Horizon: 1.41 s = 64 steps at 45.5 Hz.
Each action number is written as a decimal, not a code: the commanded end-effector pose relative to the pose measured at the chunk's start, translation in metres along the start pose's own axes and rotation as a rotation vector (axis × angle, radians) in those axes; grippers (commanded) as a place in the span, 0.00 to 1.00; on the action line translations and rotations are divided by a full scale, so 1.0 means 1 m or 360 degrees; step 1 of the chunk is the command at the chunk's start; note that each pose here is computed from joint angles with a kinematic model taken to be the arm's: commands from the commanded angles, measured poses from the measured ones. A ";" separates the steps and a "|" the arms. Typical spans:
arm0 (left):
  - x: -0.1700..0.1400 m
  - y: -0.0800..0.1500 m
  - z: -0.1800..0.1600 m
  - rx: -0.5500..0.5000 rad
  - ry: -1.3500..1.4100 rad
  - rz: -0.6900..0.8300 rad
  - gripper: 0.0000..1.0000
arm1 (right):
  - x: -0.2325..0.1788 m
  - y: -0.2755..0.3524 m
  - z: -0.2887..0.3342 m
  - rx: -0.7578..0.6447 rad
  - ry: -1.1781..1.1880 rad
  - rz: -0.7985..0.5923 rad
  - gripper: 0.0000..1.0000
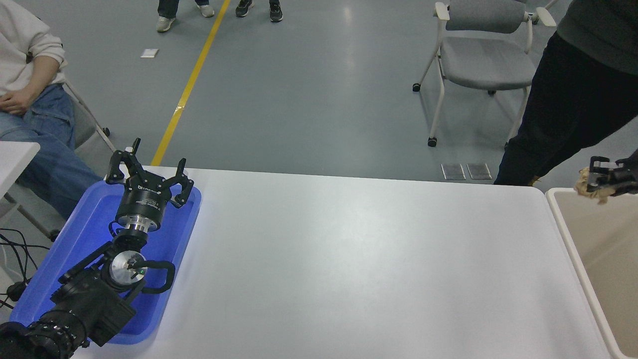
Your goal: Pick up paper ball place in dustbin
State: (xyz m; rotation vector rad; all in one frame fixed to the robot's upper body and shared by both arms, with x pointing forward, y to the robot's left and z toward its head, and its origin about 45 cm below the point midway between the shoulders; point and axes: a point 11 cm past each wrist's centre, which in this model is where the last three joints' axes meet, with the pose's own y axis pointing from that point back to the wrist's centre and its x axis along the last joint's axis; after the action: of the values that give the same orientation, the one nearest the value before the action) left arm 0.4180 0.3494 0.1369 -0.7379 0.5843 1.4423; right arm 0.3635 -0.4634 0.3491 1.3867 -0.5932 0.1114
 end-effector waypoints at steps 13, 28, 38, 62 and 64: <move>0.000 0.000 0.000 0.0001 -0.0001 0.0000 1.00 | 0.022 0.051 0.004 -0.0017 0.0013 0.0032 0.00; 0.000 0.000 0.000 0.0001 -0.0001 0.0000 1.00 | 0.015 0.022 0.028 -0.0102 -0.0028 0.0099 0.00; 0.000 0.000 0.000 0.0001 -0.0001 0.0000 1.00 | 0.003 -0.026 0.087 -0.0299 -0.0154 0.0257 0.00; 0.000 0.000 0.000 -0.0001 0.0001 0.0001 1.00 | -0.053 -0.131 0.182 -0.0570 -0.0526 0.0668 0.00; -0.001 -0.001 0.000 -0.0001 -0.0001 -0.0002 1.00 | -0.062 -0.138 0.183 -0.0568 -0.0547 0.0676 0.00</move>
State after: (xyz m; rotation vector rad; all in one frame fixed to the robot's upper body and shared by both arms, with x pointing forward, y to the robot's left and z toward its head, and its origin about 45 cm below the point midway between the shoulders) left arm 0.4180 0.3494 0.1369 -0.7380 0.5843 1.4426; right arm 0.3384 -0.6195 0.2581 1.0114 -1.0134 0.1012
